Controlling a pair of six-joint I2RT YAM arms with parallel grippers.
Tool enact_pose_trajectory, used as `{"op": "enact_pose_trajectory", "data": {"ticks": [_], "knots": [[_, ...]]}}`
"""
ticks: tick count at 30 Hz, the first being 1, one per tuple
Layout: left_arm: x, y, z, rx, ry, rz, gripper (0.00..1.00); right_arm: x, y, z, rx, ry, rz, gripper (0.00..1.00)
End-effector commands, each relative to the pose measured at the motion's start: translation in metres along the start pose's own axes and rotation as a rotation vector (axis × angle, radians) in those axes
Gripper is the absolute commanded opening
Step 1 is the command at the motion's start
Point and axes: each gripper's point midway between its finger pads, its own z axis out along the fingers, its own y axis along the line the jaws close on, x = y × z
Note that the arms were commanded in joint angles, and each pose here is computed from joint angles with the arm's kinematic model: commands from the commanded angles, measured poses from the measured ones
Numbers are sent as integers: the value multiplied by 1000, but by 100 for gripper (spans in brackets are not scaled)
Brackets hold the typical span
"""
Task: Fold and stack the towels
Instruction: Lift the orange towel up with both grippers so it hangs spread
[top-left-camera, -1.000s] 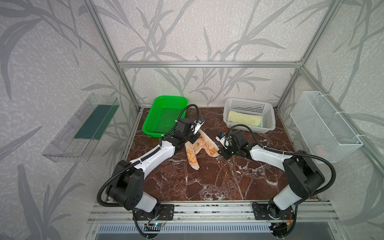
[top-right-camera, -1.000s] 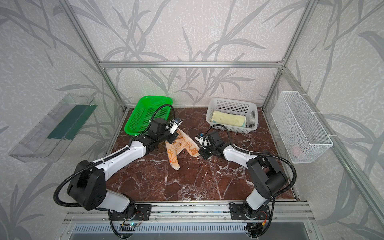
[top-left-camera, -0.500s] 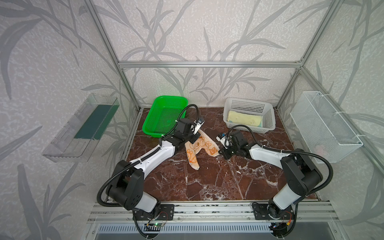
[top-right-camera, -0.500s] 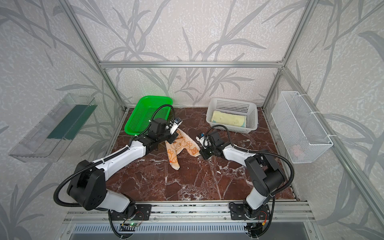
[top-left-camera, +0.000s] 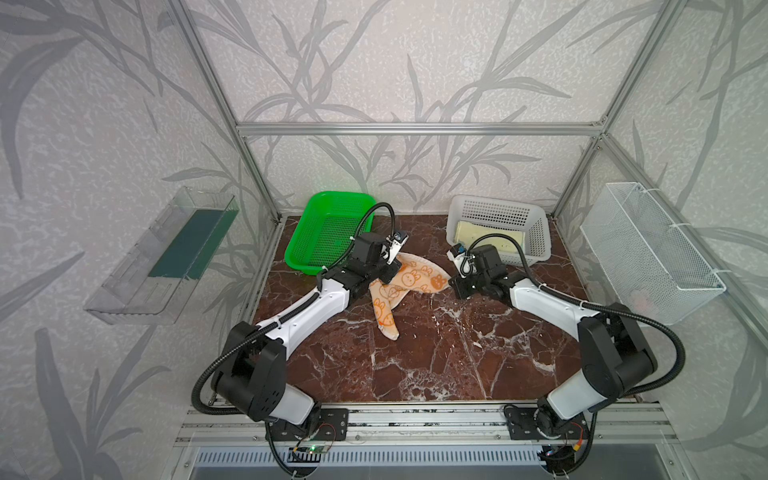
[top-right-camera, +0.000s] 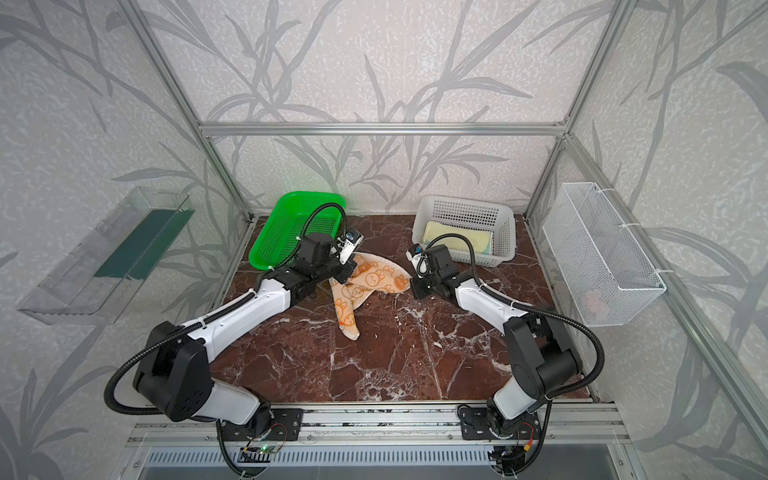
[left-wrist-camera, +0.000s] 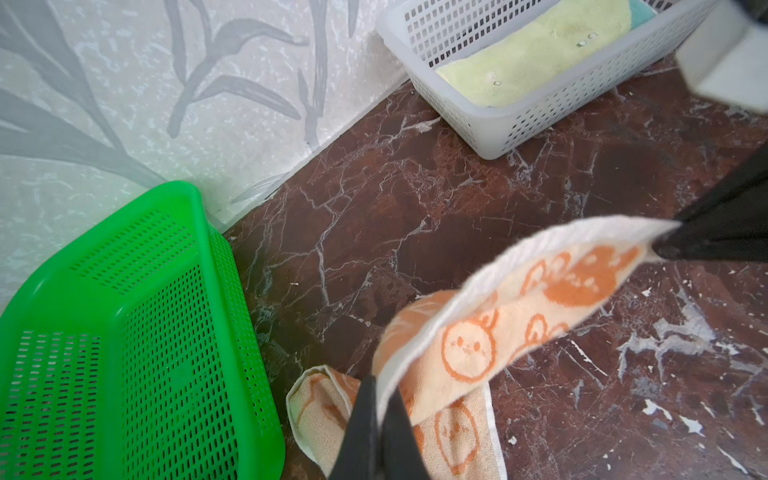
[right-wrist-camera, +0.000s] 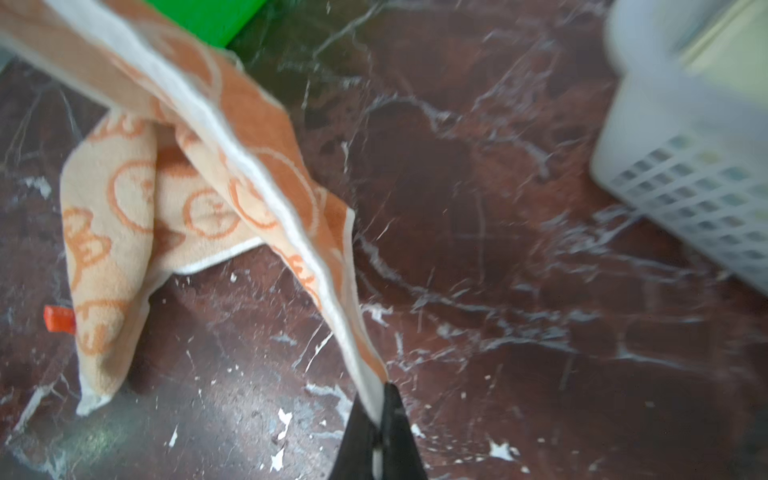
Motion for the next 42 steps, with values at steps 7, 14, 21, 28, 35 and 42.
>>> {"op": "enact_pose_trajectory", "data": {"ticks": [7,14,21,28,35,42], "knots": [[-97,14,-45,61,-99,-85,0,-138,-12,-96,87,-314,-138,0],[-149,24,-98,56,-235,-100,0,-192,-11,-160,122,-470,-222,0],[-170,5,-163,169,-359,-96,0,-203,15,-208,78,-563,-300,0],[-171,-7,-215,226,-420,-104,0,-191,47,-252,-17,-632,-350,0],[-161,-33,-262,367,-465,-118,0,-171,77,-299,-99,-711,-383,0],[-155,-46,-309,431,-559,-138,0,-154,93,-336,-127,-773,-380,0]]}}
